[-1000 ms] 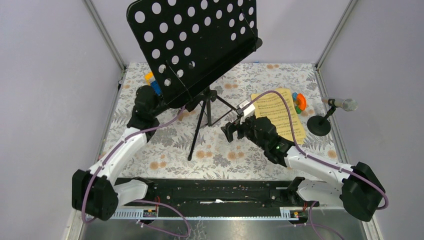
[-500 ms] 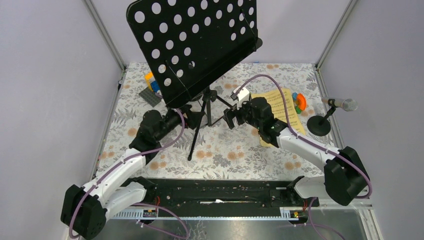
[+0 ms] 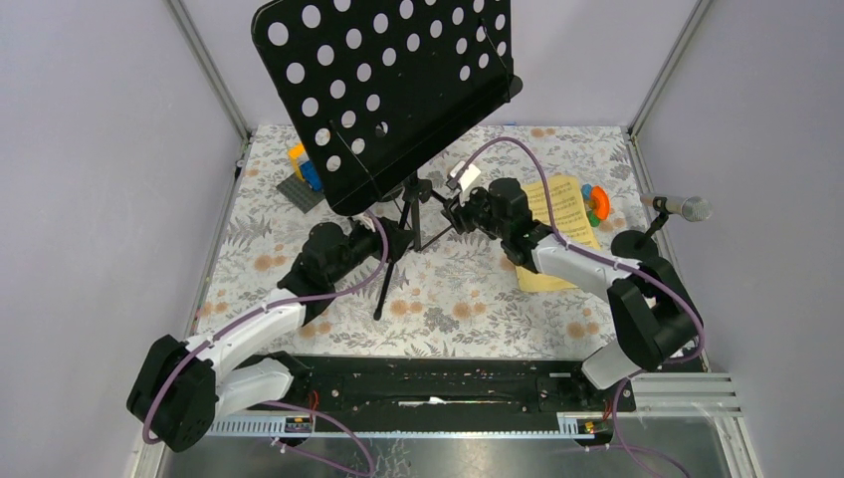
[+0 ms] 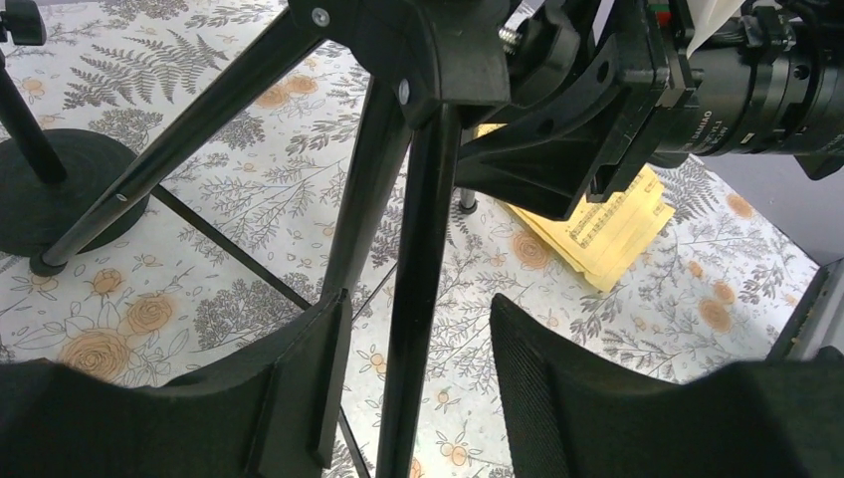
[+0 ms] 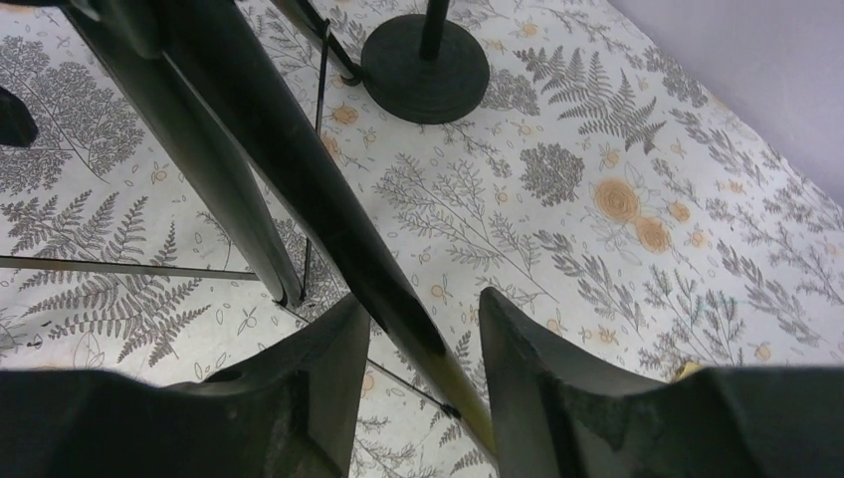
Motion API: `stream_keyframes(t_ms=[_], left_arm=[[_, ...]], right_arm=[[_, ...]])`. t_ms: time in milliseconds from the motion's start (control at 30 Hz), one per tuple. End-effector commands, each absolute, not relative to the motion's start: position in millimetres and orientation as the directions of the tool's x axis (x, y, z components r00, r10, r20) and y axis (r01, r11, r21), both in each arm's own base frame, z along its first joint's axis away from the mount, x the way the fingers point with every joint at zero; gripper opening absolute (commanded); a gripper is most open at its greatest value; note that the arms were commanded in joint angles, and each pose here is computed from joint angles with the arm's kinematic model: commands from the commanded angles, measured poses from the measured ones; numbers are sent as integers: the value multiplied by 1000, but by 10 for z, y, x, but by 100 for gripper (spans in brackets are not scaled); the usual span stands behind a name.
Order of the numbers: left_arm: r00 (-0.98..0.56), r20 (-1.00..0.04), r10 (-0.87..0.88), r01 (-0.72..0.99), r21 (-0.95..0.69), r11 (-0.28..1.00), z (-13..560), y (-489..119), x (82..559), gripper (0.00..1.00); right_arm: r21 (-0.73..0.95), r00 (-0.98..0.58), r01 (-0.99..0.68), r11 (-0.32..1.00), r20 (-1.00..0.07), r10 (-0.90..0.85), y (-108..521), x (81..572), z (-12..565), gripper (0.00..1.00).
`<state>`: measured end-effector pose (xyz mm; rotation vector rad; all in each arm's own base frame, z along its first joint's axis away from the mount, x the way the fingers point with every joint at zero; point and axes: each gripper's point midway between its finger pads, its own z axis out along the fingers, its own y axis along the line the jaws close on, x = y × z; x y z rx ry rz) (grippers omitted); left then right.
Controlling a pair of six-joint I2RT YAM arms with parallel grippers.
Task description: Pack up the instrument practice props
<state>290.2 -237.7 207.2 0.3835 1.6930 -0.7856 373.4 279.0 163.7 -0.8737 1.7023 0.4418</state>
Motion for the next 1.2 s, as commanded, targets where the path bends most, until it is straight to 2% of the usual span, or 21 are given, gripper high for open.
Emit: stream_keyframes(t_ms=[0,167,200,267,400,467,600,833,1167], left_arm=[[-207,-961,-181,640,-273,718,2220,-2413,2971,53],[-213,-964,-161,638,-262,724,2168,-2432,2987,38],[-216,-964,-157,638,-261,725,2154,-2438,2988,35],[-220,-964,-151,634,-259,728,2132,-2444,2995,28],[-216,-967,-134,658,-246,712,2127,-2515,2968,11],[-211,-969,-128,670,-239,703,2135,-2558,2962,8],[-201,-972,-120,695,-228,682,2151,-2676,2958,6],[-196,-976,-99,745,-213,632,2121,-2973,2884,6],[-207,-974,-93,767,-221,602,2075,-3219,2858,7]], right_arm=[[-231,77,-756,612,-960,-268,2969,3880,2002,48],[-209,109,-777,593,-974,-201,3046,3819,2041,38],[-203,115,-783,588,-976,-184,3060,3795,2062,34],[-169,101,-784,598,-984,-146,3065,3773,2091,16],[-105,79,-781,616,-994,-70,3035,3696,2167,4],[-82,91,-775,626,-996,-19,2996,3633,2228,1],[-44,125,-767,640,-989,82,2908,3491,2352,0],[-71,187,-769,636,-975,118,2918,3241,2378,0],[4,202,-744,668,-952,230,2839,2976,2546,0]])
